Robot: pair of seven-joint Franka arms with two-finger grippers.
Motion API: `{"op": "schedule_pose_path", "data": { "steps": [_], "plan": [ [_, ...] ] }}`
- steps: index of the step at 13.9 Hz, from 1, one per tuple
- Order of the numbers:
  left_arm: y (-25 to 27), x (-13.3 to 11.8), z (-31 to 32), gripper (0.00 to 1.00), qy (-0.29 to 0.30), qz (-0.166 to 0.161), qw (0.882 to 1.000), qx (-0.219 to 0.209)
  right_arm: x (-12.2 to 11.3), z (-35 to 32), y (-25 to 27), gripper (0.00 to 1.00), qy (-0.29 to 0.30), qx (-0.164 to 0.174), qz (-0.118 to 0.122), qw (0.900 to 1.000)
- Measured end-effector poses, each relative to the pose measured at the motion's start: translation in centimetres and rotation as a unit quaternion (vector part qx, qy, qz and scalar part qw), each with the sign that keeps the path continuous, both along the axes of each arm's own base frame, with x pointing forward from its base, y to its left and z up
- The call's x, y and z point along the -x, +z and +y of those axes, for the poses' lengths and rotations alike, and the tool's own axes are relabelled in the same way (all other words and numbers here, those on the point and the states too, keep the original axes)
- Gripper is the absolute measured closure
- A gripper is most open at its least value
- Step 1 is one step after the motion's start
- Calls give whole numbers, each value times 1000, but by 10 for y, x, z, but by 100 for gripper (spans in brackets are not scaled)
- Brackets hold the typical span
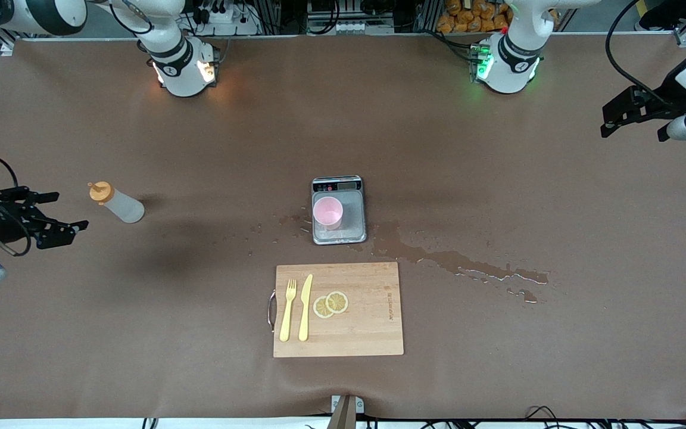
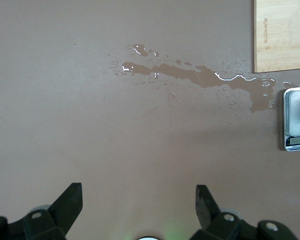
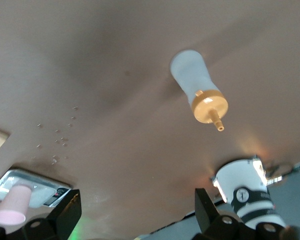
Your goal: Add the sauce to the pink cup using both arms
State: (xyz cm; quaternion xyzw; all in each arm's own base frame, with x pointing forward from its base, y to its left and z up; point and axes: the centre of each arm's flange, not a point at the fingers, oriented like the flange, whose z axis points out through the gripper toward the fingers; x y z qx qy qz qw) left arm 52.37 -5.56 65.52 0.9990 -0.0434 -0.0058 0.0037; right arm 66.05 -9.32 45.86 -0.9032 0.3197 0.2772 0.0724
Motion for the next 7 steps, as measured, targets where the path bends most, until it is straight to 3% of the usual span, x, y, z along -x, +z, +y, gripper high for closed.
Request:
{"op": "schedule_pose_path", "data": {
  "steps": [3, 6, 7],
  "plan": [
    [-2, -2, 9, 0, 9, 3, 1000, 0, 7, 1, 30, 0, 32, -10, -49, 998],
    [-4, -2, 8, 0, 8, 4, 1000, 0, 26, 31, 47, 0, 43, 4, -107, 993],
    [-4, -2, 7, 0, 7, 4, 1000, 0, 38, 48, 52, 0, 56, 15, -117, 991]
  ]
}}
